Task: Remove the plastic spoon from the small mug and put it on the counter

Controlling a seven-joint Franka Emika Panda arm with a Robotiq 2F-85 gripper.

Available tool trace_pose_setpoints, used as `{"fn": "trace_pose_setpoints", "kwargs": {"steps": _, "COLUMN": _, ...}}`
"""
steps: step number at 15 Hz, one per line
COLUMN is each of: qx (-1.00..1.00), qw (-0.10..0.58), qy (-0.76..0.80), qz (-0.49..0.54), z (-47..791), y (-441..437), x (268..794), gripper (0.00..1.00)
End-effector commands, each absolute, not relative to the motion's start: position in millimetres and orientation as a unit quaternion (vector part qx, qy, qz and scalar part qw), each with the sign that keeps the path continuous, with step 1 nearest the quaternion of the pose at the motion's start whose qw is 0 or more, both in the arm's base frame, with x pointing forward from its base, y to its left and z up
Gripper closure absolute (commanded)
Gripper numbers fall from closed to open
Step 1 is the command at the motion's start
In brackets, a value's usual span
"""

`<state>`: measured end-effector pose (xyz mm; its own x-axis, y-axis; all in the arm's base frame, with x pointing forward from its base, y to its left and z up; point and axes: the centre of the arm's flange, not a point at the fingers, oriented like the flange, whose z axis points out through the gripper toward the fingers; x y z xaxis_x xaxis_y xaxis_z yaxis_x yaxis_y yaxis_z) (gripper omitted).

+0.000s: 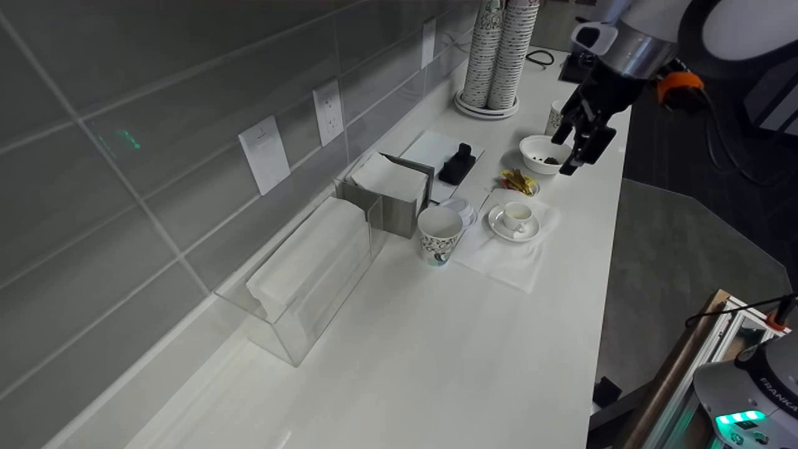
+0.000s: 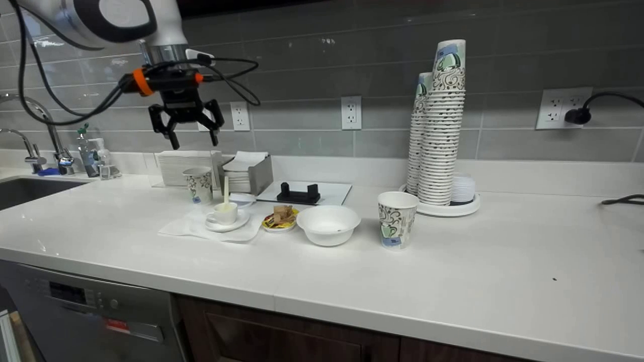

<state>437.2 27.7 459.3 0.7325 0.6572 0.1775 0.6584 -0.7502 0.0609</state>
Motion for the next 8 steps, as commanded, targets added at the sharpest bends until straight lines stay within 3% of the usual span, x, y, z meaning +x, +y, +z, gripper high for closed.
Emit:
{"fn": "trace_pose_setpoints", "kwargs": {"steps": 1, "qx": -0.925, "qw": 0.004, "qy": -0.366, "qz": -0.099, "z": 447.3, "y": 24.7, "x": 440.4, "gripper": 0.00}}
{"fn": "trace_pose_setpoints", "kwargs": {"steps": 8, "qx": -0.918, "qw": 0.007, "qy": -0.384, "qz": -0.098, "z": 428.5, "y": 20.7, "x": 447.5, "gripper": 0.00}}
